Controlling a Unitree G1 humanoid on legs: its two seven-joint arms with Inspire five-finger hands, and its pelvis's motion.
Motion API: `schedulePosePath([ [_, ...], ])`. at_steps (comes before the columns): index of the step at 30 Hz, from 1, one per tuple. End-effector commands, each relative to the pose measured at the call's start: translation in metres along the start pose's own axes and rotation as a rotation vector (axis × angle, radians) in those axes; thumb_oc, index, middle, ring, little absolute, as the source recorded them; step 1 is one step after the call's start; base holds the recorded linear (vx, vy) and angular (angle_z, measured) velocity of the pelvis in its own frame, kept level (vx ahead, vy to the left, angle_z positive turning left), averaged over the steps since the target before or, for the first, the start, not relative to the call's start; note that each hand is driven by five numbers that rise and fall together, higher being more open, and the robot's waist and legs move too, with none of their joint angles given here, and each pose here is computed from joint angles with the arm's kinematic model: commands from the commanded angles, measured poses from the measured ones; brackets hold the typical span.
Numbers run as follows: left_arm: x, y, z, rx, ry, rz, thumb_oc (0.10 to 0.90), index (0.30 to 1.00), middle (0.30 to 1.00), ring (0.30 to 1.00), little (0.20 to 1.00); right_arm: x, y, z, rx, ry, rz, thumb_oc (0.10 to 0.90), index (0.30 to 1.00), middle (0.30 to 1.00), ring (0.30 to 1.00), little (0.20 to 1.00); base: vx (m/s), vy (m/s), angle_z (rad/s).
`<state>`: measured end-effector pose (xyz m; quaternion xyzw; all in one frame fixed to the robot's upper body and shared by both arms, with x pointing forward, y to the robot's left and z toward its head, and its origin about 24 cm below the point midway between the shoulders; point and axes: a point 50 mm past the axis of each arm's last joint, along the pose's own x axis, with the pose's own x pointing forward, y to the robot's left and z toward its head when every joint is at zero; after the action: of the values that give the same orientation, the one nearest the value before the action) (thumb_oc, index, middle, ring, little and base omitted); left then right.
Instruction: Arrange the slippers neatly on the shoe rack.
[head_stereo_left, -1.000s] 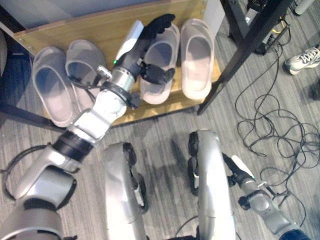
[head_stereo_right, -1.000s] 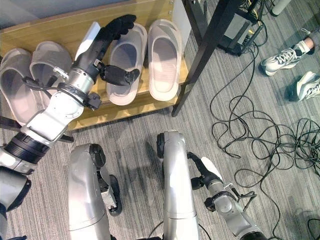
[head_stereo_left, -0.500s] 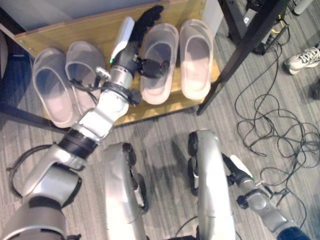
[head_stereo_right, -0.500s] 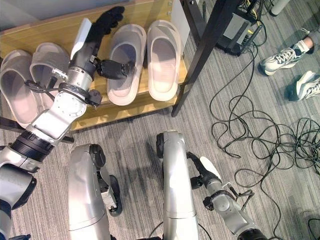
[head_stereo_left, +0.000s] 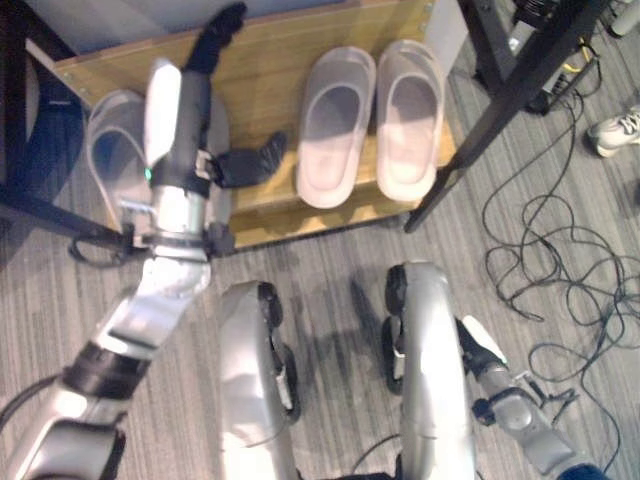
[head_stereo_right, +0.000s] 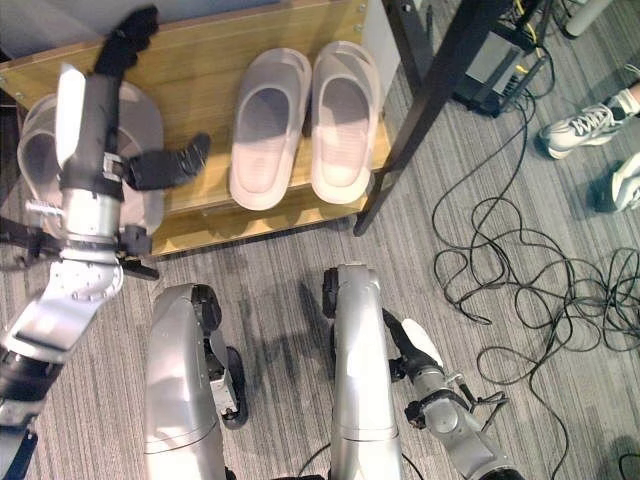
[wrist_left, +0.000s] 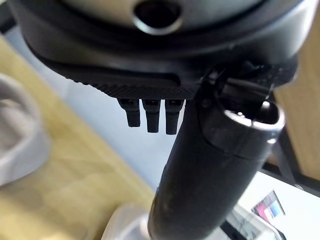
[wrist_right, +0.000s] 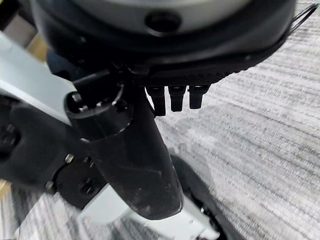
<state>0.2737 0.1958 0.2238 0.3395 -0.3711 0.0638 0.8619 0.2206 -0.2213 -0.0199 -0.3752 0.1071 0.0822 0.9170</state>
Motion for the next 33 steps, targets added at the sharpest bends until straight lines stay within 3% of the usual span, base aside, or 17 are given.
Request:
schedulePosePath([
  [1, 0.031, 0.022, 0.059, -0.032, -0.363, 0.093, 0.800, 0.900, 0.900, 0.900, 0.900, -0.004, -0.034, 0.018, -0.005, -0.121, -0.145, 0.800, 0.900, 0.900, 0.900, 0.900, 0.00, 0.000, 0.00],
  [4, 0.016, 0.010, 0.068, -0.154, -0.379, 0.029, 0.800, 0.900, 0.900, 0.900, 0.900, -0.002, -0.039, 0.022, -0.012, -0.133, -0.159, 0.800, 0.900, 0.900, 0.900, 0.900, 0.00, 0.000, 0.00],
  [12, 0.016, -0.009, 0.071, -0.213, -0.369, -0.076, 0.800, 0.900, 0.900, 0.900, 0.900, 0.004, -0.042, 0.025, -0.019, -0.142, -0.156, 0.800, 0.900, 0.900, 0.900, 0.900, 0.00, 0.000, 0.00],
  [20, 0.007, -0.048, 0.052, -0.399, -0.185, -0.288, 0.800, 0.900, 0.900, 0.900, 0.900, 0.007, -0.039, 0.023, -0.044, -0.119, -0.139, 0.800, 0.900, 0.900, 0.900, 0.900, 0.00, 0.000, 0.00],
  [33, -0.001, -0.067, 0.026, -0.457, -0.014, -0.264, 0.800, 0.900, 0.900, 0.900, 0.900, 0.009, -0.039, 0.025, -0.044, -0.119, -0.133, 0.800, 0.900, 0.900, 0.900, 0.900, 0.00, 0.000, 0.00],
])
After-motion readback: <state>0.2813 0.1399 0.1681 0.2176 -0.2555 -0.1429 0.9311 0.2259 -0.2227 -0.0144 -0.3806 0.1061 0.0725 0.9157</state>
